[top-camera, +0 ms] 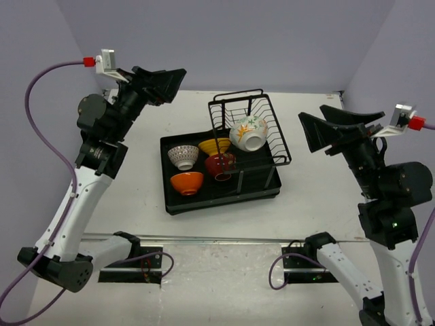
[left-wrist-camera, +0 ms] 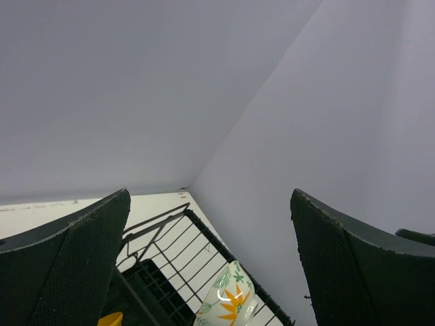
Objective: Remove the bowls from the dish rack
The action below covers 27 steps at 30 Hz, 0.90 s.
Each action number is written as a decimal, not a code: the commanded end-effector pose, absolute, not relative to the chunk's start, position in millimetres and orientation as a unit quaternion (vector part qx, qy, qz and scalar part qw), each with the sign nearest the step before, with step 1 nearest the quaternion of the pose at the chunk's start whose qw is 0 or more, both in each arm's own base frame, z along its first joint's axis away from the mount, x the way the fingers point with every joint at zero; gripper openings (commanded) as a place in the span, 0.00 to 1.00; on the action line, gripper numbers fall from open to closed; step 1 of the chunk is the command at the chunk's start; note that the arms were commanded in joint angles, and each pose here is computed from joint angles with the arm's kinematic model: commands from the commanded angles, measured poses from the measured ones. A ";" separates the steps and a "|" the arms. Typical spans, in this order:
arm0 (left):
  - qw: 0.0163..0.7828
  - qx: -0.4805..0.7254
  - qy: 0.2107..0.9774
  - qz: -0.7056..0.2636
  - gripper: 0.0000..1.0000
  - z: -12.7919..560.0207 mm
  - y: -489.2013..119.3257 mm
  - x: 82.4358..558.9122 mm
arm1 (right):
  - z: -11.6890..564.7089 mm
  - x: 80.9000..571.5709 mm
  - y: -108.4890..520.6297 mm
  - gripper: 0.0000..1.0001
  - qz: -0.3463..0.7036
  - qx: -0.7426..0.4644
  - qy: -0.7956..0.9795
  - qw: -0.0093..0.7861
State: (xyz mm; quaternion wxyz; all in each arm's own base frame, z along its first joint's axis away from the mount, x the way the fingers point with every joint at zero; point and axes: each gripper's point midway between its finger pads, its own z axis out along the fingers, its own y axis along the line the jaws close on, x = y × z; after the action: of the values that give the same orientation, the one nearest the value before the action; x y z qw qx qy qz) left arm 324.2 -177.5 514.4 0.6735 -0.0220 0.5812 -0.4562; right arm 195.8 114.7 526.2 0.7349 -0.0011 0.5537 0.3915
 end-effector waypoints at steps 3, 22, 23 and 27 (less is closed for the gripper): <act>0.731 -0.028 0.538 -0.419 1.00 550.4 -177.2 331.7 | 563.4 205.4 131.3 0.99 0.422 -0.035 0.518 0.743; 0.786 -0.090 0.490 -0.366 1.00 599.4 -177.6 363.1 | 598.2 258.3 178.3 0.99 0.519 -0.038 0.491 0.699; 0.789 -0.092 0.493 -0.354 1.00 597.0 -178.8 368.3 | 592.6 276.8 177.9 0.99 0.516 -0.008 0.498 0.696; 0.806 -0.129 0.490 -0.306 1.00 595.3 -168.0 376.0 | 594.9 293.5 194.5 0.99 0.538 0.011 0.463 0.704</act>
State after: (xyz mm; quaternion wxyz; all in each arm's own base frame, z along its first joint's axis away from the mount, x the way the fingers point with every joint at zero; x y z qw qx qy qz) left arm 373.4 -195.2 574.0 0.7661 -0.0765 0.5258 -0.3615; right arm 280.9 188.0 585.2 0.6944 -0.0228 0.5017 0.5154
